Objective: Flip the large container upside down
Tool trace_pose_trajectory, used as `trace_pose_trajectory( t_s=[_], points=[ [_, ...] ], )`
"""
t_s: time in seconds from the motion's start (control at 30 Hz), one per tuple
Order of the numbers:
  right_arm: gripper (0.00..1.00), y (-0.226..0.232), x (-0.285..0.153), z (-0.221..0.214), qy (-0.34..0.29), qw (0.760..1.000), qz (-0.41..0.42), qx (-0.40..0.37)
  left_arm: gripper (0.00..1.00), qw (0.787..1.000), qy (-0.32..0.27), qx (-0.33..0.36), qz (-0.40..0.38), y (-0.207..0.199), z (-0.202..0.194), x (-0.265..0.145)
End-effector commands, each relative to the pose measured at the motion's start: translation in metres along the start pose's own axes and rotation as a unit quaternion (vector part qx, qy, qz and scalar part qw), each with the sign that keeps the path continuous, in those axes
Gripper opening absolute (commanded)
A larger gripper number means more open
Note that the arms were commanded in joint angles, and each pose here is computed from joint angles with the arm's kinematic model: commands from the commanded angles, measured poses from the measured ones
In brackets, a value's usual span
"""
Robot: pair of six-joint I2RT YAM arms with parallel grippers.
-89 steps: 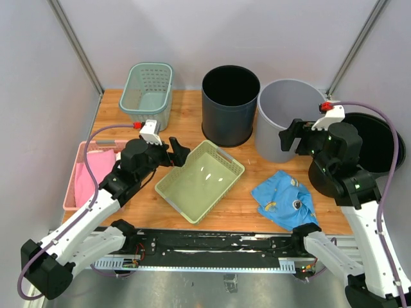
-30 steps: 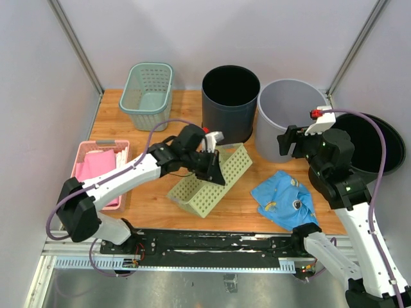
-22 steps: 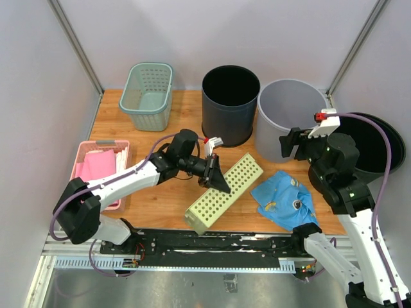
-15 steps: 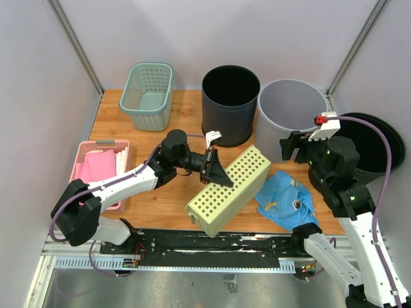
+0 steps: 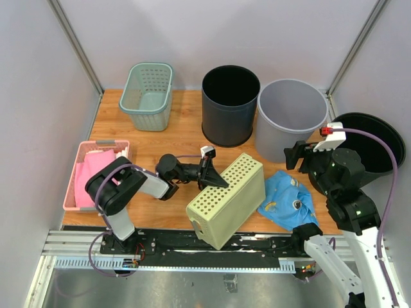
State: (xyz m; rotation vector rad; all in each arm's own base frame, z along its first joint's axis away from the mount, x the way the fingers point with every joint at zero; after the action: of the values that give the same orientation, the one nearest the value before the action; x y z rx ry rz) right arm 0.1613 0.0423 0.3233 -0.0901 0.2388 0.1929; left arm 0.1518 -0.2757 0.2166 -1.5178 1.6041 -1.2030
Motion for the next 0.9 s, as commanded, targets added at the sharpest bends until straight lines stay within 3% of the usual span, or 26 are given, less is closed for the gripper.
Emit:
trace_pose_trajectory(
  t_s=[0.0, 0.1, 0.2, 0.3, 0.4, 0.47, 0.6, 0.87],
  points=[
    [0.74, 0.000, 0.004, -0.009, 0.021, 1.000, -0.004, 0.010, 0.00, 0.996, 0.031, 0.055, -0.061, -0.013, -0.012, -0.013],
    [0.74, 0.003, 0.005, -0.011, 0.025, 1.000, 0.007, 0.014, 0.02, 0.997, 0.003, 0.056, -0.052, -0.002, 0.003, -0.023],
    [0.74, 0.005, 0.007, -0.013, 0.030, 0.999, 0.015, 0.018, 0.18, 0.998, -0.022, 0.055, -0.031, 0.014, 0.021, -0.039],
    [0.75, 0.007, 0.008, -0.017, 0.038, 0.999, 0.020, 0.021, 0.44, 0.997, -0.035, 0.066, -0.005, 0.032, 0.039, -0.056],
    [0.76, 0.007, 0.008, -0.022, 0.049, 0.998, 0.027, 0.013, 0.81, 0.994, -0.073, 0.075, 0.000, 0.045, 0.055, -0.074],
    [0.78, 0.004, 0.006, -0.023, 0.059, 0.998, 0.021, -0.010, 0.97, 0.992, -0.100, 0.078, -0.003, 0.050, 0.064, -0.084],
    [0.81, -0.001, 0.001, -0.023, 0.081, 0.995, 0.021, -0.048, 0.99, 0.988, -0.135, 0.079, -0.008, 0.055, 0.073, -0.094],
    [0.82, 0.024, 0.002, -0.044, 0.120, 0.981, 0.142, -0.051, 0.99, 0.980, -0.184, 0.077, -0.019, 0.060, 0.088, -0.098]
  ],
)
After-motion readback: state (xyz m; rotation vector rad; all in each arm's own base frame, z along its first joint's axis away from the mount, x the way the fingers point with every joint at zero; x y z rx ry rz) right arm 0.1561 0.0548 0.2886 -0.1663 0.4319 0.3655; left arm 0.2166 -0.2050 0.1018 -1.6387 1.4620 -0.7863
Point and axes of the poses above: each gripper's point midway between its finger pads, its own x axis out along the fingers, its own y axis along the line the jaws close on, z = x × y, the point moved 7 cm from there along -x, back along the fingers, and after that the axes turned 10 degrees about -x, right-handed, at the moved point
